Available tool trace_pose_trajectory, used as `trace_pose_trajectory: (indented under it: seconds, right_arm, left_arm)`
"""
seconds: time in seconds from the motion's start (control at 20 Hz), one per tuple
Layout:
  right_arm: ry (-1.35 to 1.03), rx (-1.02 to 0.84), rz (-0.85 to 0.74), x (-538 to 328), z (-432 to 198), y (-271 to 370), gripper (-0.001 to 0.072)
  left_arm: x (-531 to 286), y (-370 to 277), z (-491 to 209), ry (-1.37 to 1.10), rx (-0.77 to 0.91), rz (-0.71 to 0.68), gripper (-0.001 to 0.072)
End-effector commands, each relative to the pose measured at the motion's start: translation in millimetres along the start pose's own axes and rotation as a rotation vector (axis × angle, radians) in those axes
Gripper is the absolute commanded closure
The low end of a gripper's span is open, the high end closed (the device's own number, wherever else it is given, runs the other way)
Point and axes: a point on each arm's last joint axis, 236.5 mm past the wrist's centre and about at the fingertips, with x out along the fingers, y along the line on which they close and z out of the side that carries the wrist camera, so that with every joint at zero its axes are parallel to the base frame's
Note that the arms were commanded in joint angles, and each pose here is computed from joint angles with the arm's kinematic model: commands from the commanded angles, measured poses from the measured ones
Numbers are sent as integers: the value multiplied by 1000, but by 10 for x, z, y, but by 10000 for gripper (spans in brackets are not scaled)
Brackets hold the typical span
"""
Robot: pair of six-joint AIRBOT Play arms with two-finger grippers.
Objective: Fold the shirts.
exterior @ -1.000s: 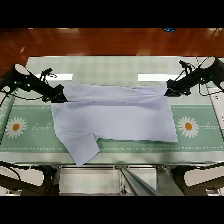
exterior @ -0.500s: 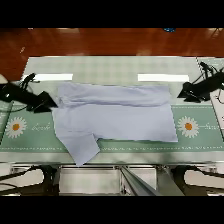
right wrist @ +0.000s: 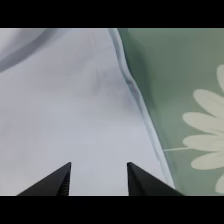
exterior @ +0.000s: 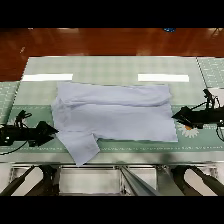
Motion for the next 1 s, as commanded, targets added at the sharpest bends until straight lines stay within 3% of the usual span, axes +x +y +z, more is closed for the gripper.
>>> trace_pose_trajectory:
  seconds: [0.0, 0.2, 0.25, 0.35, 0.55, 0.95]
  right_arm:
    - [-13, 13, 50, 40, -74, 77, 306]
    - [-39, 44, 70, -11, 0, 77, 306]
    - [-47, 77, 72, -86, 32, 1, 306]
    - [-56, 191, 38, -257, 12, -390, 306]
    - [27, 399, 36, -41, -486, -764, 305]
    - [128, 324, -69, 82, -729, -809, 305]
  left_arm:
    - [208, -6, -254, 104, 15, 18, 197]
    - [465, -19, -500, 245, 83, 60, 201]
    - [509, -62, -511, 250, 111, 53, 250]
    - [543, -157, -513, 245, 144, 26, 695]
    - [538, -255, -529, 248, 194, -19, 691]
    - [546, -253, -506, 237, 193, -17, 691]
